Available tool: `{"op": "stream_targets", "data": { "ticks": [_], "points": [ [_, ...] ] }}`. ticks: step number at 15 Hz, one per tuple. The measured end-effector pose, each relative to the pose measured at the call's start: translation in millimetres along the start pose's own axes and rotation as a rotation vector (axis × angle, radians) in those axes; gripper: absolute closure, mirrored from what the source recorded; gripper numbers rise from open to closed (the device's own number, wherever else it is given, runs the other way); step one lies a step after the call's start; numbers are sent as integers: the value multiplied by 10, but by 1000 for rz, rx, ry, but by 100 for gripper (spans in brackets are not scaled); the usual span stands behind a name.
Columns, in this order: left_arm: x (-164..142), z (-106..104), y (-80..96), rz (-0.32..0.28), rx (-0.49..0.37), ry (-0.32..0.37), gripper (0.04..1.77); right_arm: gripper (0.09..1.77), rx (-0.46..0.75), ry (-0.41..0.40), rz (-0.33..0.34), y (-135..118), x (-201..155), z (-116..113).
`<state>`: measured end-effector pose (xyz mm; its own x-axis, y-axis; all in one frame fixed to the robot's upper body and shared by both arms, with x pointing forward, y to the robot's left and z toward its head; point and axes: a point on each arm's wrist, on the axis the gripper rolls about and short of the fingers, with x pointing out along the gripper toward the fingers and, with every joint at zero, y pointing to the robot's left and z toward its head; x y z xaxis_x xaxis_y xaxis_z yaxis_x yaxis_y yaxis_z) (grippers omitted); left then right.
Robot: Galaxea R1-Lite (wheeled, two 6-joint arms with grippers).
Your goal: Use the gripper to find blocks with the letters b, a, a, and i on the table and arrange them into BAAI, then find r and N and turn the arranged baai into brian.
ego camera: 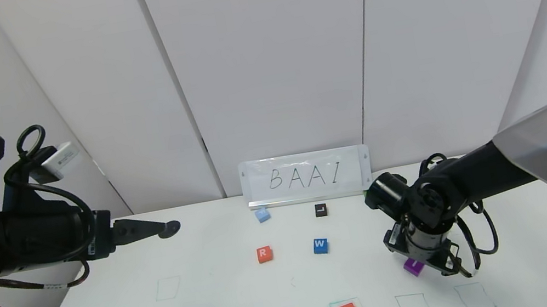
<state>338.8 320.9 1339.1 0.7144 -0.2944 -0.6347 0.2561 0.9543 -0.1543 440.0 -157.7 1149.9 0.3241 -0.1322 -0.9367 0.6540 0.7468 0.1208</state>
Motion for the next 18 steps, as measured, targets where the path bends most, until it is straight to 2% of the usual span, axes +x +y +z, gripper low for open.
{"op": "stream_targets", "data": {
  "ticks": [18],
  "points": [
    [8, 3, 7, 2, -1, 1, 9, 15, 13, 12, -17, 45, 86, -81]
  ]
}}
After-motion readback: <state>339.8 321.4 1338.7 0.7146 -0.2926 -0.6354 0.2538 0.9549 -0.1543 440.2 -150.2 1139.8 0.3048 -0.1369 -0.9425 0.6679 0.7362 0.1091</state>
